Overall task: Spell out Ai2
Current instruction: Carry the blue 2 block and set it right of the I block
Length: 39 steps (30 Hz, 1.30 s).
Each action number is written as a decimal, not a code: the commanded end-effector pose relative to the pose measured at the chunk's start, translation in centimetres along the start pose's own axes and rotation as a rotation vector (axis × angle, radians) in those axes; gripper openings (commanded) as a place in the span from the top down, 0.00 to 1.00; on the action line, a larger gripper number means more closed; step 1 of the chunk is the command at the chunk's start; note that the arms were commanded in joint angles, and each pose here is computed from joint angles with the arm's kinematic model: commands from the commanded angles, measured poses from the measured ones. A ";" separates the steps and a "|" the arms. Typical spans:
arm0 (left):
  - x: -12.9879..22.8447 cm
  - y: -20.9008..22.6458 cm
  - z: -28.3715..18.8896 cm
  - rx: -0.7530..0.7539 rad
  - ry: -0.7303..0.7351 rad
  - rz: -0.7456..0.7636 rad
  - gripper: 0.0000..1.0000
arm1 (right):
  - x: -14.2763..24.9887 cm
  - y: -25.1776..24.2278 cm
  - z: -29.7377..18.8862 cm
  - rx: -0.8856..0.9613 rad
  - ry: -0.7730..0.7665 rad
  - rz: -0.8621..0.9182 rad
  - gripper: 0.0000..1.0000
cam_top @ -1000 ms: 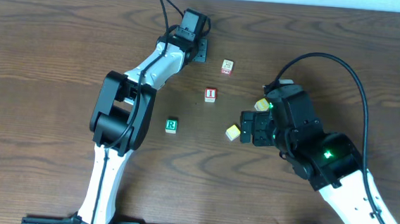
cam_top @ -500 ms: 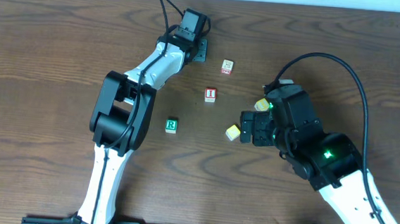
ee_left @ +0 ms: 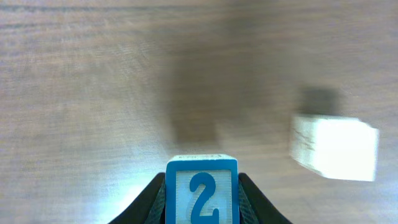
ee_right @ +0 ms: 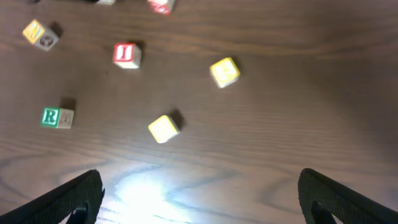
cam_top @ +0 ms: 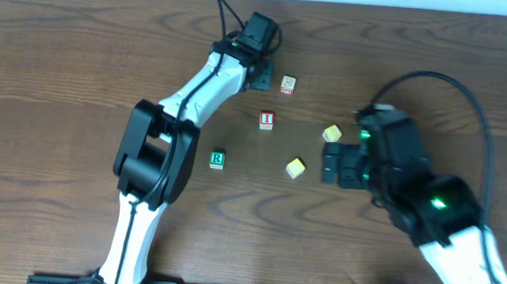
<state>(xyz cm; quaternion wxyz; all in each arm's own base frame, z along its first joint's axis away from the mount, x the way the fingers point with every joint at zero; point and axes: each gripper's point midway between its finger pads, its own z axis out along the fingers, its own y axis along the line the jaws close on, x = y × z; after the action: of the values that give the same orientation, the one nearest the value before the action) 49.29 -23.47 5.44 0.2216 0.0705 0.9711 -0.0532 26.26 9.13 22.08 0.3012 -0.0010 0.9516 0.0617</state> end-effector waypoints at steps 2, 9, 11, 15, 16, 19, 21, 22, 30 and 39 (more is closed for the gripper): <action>-0.7 -3.1 -6.0 0.028 -0.045 -0.052 0.94 | -2.8 -2.0 -6.4 -0.003 -0.191 0.018 0.01; 3.6 -9.0 -9.3 0.053 0.010 -0.030 0.94 | -0.2 -4.6 -11.3 0.018 -0.276 0.059 0.01; 5.5 -10.6 -8.5 -0.008 -0.013 -0.042 0.94 | 0.6 -4.5 -11.7 0.000 -0.264 0.056 0.01; 8.2 -11.6 -6.9 -0.050 0.003 -0.111 0.94 | 1.4 -4.4 -11.5 -0.005 -0.234 0.053 0.01; 8.3 -11.5 -6.6 -0.055 0.007 -0.130 0.95 | 1.5 -4.4 -11.5 -0.010 -0.232 0.052 0.01; 8.0 -11.4 -5.8 -0.053 0.000 -0.136 0.94 | 1.5 -4.0 -11.5 -0.029 -0.227 0.050 0.01; 7.5 -11.1 -5.3 -0.050 -0.009 -0.143 0.94 | 1.5 -4.0 -11.5 -0.029 -0.227 0.050 0.01; 7.4 -10.9 -5.0 -0.051 -0.012 -0.148 0.94 | 1.5 -4.0 -11.5 -0.029 -0.227 0.050 0.01; 6.7 -10.5 -2.3 -0.001 0.009 -0.116 0.94 | 1.4 -4.0 -11.5 -0.030 -0.231 0.050 0.01; 8.5 -10.0 0.5 -0.028 0.066 -0.112 0.94 | 1.1 -3.9 -11.6 -0.033 -0.244 0.050 0.01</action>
<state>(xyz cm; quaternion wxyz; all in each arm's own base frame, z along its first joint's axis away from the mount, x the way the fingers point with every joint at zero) 40.83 -32.79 3.97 0.2057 0.0043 0.9767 -0.0609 18.86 3.92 30.32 0.4116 0.0293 0.9069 0.0855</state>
